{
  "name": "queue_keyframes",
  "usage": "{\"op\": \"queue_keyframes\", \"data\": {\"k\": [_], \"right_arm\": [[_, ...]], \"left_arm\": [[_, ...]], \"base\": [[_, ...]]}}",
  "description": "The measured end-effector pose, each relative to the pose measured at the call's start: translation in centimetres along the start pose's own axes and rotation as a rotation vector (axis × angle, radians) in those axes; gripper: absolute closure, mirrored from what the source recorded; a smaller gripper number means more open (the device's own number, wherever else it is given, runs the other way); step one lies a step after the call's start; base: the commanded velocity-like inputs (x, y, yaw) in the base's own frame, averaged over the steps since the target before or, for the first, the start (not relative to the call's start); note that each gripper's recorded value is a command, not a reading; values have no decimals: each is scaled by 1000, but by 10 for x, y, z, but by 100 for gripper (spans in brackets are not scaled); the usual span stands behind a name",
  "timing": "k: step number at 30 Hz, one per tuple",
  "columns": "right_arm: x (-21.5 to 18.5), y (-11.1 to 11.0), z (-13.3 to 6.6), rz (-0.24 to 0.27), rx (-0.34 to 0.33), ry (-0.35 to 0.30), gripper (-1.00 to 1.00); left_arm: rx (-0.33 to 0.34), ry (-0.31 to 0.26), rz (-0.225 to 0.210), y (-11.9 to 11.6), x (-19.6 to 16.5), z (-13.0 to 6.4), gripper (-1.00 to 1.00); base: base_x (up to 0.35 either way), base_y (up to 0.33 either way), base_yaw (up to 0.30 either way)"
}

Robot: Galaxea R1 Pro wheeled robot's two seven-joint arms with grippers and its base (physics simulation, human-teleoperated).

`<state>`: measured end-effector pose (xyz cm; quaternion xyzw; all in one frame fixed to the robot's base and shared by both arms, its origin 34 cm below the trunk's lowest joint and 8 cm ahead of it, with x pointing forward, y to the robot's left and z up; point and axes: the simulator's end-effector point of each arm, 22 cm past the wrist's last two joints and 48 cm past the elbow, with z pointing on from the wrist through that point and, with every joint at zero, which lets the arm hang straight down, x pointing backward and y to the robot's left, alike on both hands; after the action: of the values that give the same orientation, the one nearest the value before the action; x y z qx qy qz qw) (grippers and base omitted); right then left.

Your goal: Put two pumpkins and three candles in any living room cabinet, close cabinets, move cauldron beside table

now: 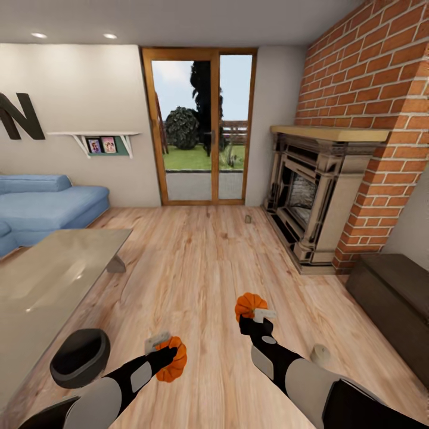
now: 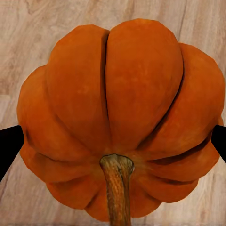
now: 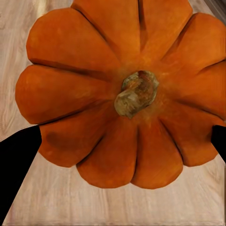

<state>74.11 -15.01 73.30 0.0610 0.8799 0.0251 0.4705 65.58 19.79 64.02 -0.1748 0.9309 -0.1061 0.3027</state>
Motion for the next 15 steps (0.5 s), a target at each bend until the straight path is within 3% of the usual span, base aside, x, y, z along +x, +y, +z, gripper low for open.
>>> {"op": "queue_keyframes", "data": {"k": [15], "right_arm": [[4, 1, -1, 0, -2, 4, 100]], "left_arm": [[1, 0, 0, 0, 0, 0, 100]], "base": [[-331, 0, 0]]}}
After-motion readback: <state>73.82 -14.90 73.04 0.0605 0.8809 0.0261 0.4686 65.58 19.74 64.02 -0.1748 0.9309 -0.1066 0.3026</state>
